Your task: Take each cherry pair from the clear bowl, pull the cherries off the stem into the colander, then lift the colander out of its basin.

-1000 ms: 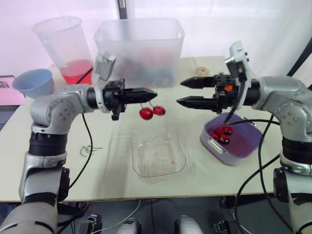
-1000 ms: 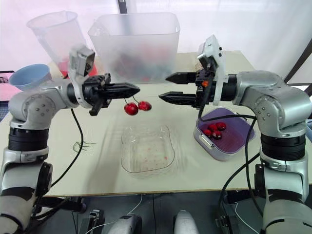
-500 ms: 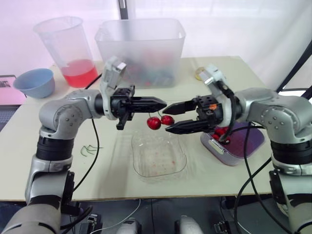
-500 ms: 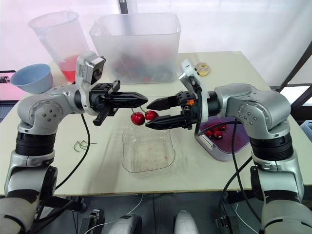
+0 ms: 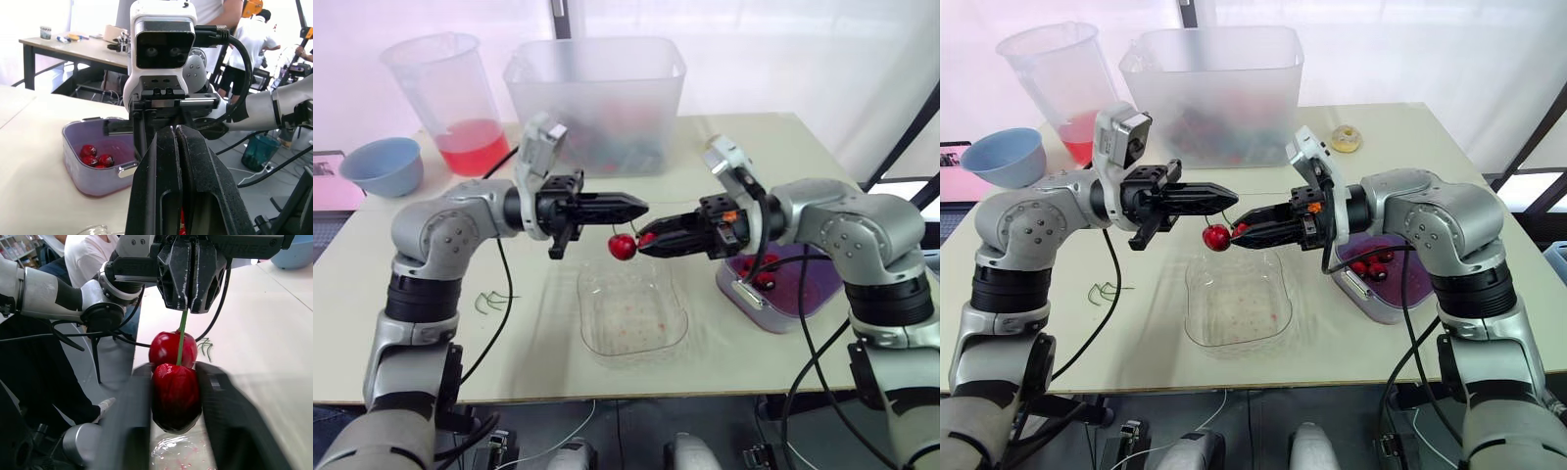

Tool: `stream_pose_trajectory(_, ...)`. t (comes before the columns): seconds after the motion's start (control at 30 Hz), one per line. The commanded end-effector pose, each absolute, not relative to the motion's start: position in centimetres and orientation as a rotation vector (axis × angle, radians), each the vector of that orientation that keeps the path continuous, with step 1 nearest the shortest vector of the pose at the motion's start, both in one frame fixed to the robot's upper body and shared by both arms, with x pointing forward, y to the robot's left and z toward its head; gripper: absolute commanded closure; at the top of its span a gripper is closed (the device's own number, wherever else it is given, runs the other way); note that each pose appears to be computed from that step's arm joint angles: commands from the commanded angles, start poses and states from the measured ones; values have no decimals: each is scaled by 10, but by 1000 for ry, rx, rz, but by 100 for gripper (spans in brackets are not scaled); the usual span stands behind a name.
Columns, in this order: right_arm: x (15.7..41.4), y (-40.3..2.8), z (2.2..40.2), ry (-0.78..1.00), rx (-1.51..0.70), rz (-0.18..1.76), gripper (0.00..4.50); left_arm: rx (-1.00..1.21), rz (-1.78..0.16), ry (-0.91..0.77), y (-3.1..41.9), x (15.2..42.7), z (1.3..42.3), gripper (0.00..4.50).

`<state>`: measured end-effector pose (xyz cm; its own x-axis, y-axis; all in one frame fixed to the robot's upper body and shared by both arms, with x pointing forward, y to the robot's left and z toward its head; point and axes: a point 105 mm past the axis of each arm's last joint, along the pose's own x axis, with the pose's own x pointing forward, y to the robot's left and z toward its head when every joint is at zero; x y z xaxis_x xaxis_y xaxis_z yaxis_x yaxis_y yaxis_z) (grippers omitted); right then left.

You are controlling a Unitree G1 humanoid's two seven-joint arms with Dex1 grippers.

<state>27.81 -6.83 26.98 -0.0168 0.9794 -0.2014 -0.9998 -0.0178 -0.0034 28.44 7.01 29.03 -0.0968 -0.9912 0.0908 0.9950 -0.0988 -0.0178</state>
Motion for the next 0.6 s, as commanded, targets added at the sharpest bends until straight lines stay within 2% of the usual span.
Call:
stream_pose_trajectory(0.03,274,-67,281,106,-203,1598,325,-65,-1681,-123,72,277,305,450)
stream_pose_trajectory(0.33,274,-72,272,151,-206,1588,325,-68,-1679,-134,73,277,308,450)
stream_pose_trajectory(0.6,282,-96,253,210,-140,1536,325,-69,-1672,-135,75,278,307,450)
